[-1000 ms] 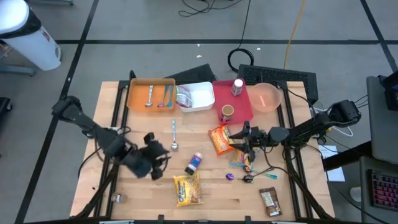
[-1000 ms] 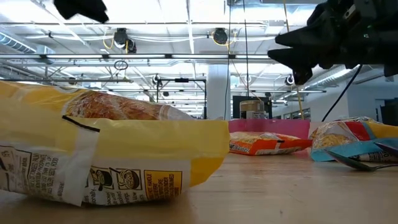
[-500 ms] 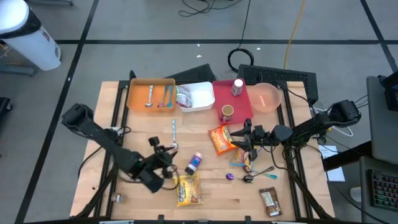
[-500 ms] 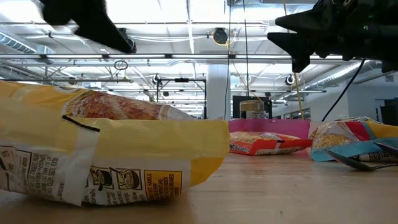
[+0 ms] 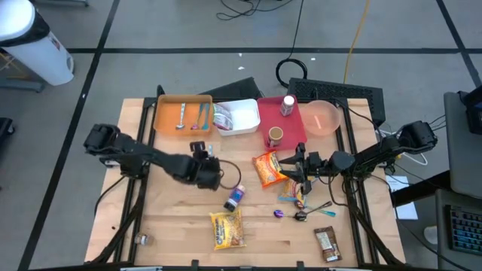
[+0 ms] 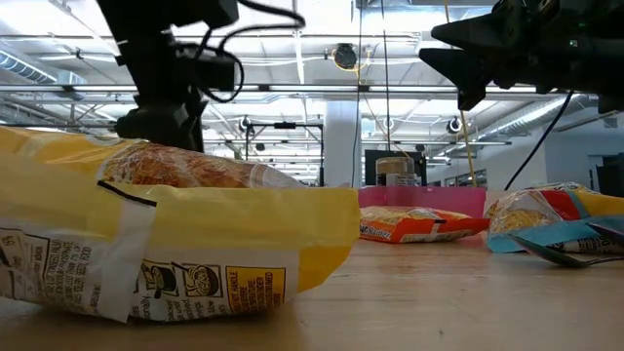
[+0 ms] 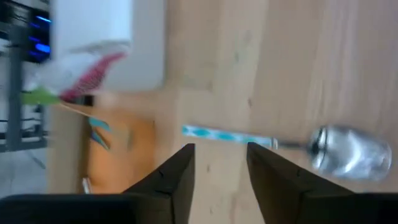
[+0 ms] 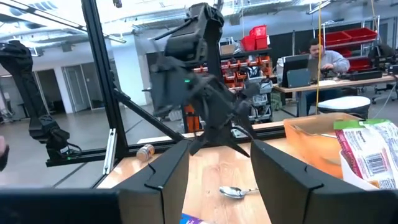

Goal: Pick & Place Food Item
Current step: Put the blue patterned spoon into the orange bin

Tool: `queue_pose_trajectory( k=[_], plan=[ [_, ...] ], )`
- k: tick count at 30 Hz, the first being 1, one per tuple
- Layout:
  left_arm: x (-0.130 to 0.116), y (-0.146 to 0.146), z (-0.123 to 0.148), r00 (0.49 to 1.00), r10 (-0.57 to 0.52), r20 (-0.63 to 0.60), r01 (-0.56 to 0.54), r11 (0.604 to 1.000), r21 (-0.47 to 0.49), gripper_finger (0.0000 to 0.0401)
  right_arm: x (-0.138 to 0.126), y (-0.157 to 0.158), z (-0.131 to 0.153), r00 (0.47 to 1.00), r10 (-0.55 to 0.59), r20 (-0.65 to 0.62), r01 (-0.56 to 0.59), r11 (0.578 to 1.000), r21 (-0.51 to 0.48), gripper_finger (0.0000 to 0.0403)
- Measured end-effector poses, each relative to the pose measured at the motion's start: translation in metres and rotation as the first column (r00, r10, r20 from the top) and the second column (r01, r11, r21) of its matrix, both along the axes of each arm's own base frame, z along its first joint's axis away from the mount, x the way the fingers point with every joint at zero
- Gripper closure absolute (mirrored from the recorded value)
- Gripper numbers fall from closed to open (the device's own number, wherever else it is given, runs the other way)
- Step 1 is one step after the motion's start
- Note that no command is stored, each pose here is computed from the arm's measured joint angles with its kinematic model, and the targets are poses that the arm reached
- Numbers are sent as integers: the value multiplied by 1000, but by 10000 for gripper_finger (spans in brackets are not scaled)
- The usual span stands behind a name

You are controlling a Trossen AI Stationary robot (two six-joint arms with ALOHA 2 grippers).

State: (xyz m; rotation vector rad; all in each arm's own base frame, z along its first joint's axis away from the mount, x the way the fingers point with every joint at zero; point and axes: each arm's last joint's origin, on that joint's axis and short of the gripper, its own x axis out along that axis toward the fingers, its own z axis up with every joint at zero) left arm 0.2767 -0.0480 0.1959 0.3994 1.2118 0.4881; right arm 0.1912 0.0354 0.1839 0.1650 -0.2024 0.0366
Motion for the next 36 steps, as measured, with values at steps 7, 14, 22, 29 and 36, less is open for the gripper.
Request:
queue_pose_trajectory(
  k=[7, 14, 22, 29, 36],
  plan=[
    [1, 18, -5, 985, -120, -126, 71, 938, -340, 159, 0, 0, 0, 1000, -1, -1, 1, 1000, -9, 238],
    [-5, 5, -6, 968, -179, -176, 94, 908, -407, 113, 0, 0, 0, 1000, -3, -4, 3, 1000, -14, 238],
    [-14, -35, -5, 985, -130, -116, 85, 940, -331, 120, 0, 0, -1, 1000, -1, -6, 1, 1000, -9, 238],
    [-18, -69, -2, 993, -86, 77, 102, 968, -231, 146, 1, 0, -3, 1000, 8, -28, -8, 1000, 14, 238],
    [-7, -88, -10, 973, -60, 221, 117, 961, -251, 165, 1, 1, -8, 996, 16, -85, -13, 999, 38, 238]
  ],
)
